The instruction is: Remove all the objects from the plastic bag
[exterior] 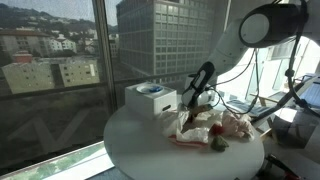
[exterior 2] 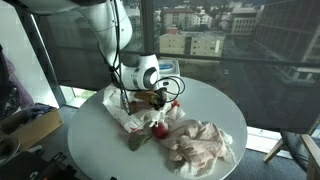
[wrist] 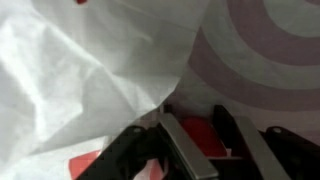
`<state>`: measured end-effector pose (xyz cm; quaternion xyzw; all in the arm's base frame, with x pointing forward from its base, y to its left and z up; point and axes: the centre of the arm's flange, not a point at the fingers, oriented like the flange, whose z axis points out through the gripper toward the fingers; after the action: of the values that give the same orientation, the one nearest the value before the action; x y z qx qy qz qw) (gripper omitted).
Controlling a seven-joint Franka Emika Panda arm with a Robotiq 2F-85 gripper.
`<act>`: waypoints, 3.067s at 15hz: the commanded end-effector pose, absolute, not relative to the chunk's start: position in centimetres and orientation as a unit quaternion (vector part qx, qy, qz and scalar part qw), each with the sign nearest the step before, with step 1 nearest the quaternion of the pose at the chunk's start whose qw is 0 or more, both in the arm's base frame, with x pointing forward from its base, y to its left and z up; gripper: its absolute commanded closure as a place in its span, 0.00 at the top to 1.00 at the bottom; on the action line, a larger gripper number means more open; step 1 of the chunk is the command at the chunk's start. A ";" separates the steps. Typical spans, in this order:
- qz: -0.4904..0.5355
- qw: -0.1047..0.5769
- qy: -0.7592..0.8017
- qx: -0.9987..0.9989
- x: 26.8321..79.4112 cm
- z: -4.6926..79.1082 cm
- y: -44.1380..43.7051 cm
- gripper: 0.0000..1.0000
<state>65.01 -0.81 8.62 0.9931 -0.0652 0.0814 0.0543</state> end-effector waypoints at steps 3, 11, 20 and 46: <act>0.105 0.070 -0.050 0.991 65.7 9.2 0.6 0.85; 0.114 0.077 -0.026 0.990 66.5 9.2 1.4 0.70; 0.100 0.107 -0.002 0.989 65.9 9.9 2.3 0.29; 0.089 0.038 -0.352 0.931 50.0 35.2 -10.4 0.29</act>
<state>52.36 -5.55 34.58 0.9498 -0.3038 0.0430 0.0617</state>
